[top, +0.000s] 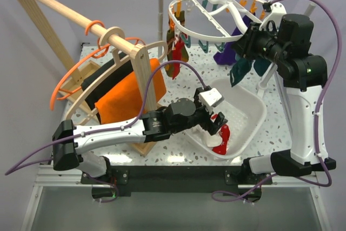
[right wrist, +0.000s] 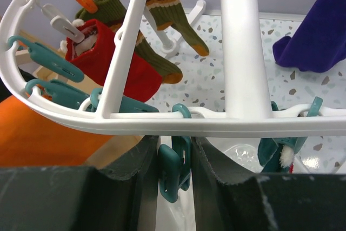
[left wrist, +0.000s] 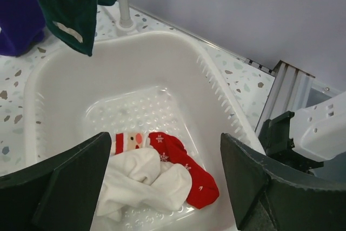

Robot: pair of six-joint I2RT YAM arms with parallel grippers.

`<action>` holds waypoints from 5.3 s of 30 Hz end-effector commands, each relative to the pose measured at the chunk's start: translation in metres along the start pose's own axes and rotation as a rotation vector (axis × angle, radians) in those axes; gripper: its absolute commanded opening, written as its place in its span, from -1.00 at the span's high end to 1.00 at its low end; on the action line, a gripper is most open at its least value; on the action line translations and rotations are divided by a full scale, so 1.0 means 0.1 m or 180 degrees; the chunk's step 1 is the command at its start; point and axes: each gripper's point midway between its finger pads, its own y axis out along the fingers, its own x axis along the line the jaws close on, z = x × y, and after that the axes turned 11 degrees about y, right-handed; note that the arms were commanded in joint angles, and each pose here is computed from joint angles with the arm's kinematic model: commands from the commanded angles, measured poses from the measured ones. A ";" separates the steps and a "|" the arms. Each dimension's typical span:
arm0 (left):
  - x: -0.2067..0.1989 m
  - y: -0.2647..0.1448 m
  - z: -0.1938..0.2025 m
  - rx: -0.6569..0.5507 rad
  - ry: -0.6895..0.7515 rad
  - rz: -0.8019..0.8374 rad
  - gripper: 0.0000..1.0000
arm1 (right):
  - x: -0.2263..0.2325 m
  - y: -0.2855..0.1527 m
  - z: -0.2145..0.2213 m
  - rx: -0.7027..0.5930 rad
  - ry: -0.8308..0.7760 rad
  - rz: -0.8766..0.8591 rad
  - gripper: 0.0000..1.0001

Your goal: Remove the socks clipped to the hanger

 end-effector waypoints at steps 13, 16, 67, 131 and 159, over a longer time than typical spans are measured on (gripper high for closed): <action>0.66 0.92 -0.43 -0.0700 0.0271 -0.1572 -1.00 | 0.29 -0.16 -0.04 0.0028 0.0282 -0.0354 1.00; 0.73 1.07 -0.45 -0.0767 0.0275 -0.1776 -1.00 | 0.31 -0.20 -0.03 0.0044 0.0277 -0.0372 1.00; 0.45 0.91 -0.80 -0.1258 0.0984 -0.1610 1.00 | 0.20 -0.34 0.23 0.0263 0.0157 -0.0257 -0.22; 0.27 0.51 -1.03 -0.1389 0.0686 -0.1151 1.00 | -0.18 -0.11 -0.20 -0.0175 -0.0358 0.0370 0.33; 0.21 0.34 -0.90 -0.1276 0.0539 -0.0915 1.00 | -0.19 -0.08 -0.21 -0.0255 -0.0156 0.0397 1.00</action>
